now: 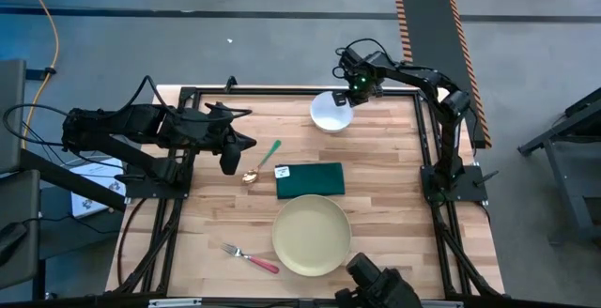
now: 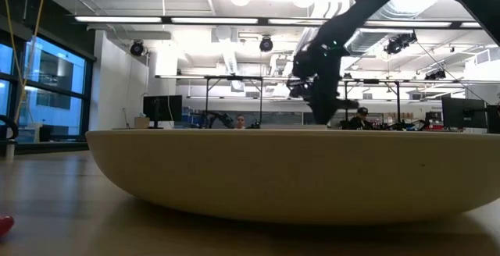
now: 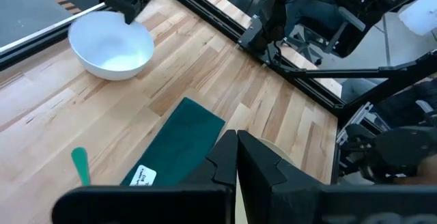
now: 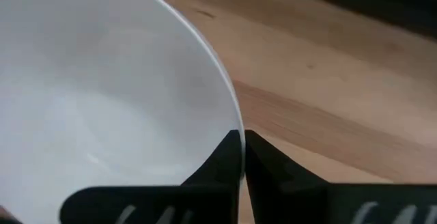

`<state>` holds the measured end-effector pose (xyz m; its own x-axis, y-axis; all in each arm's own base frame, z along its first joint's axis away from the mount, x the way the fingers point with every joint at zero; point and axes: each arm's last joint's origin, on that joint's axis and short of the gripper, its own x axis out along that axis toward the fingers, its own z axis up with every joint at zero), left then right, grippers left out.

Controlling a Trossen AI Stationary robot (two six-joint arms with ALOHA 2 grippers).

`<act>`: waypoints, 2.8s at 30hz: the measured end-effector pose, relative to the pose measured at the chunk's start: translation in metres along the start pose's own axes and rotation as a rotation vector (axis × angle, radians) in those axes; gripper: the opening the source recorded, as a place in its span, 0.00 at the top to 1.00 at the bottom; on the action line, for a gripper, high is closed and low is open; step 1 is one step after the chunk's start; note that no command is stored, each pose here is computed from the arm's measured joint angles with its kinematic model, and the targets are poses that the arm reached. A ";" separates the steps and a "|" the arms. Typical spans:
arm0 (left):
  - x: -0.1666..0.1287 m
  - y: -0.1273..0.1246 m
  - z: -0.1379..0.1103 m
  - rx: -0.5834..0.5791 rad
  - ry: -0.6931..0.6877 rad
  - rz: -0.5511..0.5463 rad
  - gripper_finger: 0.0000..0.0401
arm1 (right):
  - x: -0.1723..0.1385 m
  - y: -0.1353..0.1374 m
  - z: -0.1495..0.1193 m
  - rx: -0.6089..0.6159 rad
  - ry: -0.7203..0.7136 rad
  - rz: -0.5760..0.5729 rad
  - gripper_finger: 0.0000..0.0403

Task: Set table place
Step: Put the white bowl on top of the yellow plate

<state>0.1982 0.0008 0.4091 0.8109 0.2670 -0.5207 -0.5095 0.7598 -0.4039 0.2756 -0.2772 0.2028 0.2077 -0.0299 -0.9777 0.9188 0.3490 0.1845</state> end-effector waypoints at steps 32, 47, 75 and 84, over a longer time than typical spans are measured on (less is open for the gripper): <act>0.000 0.003 -0.003 0.020 0.033 0.029 1.00 | -0.237 0.097 -0.110 -0.399 -0.436 0.183 1.00; 0.000 0.004 -0.004 0.025 0.045 0.038 1.00 | -0.213 0.118 -0.230 -0.432 -0.369 0.285 1.00; -0.001 0.007 -0.010 0.033 0.109 0.059 1.00 | -0.106 0.176 -0.327 -0.355 0.081 0.360 1.00; -0.001 0.009 -0.012 0.047 0.130 0.075 1.00 | -0.088 0.187 -0.327 -0.350 0.096 0.335 1.00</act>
<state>0.1892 0.0005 0.3972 0.7254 0.2475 -0.6423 -0.5510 0.7681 -0.3262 0.3194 0.0972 0.2903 0.4259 0.2185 -0.8780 0.6354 0.6186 0.4622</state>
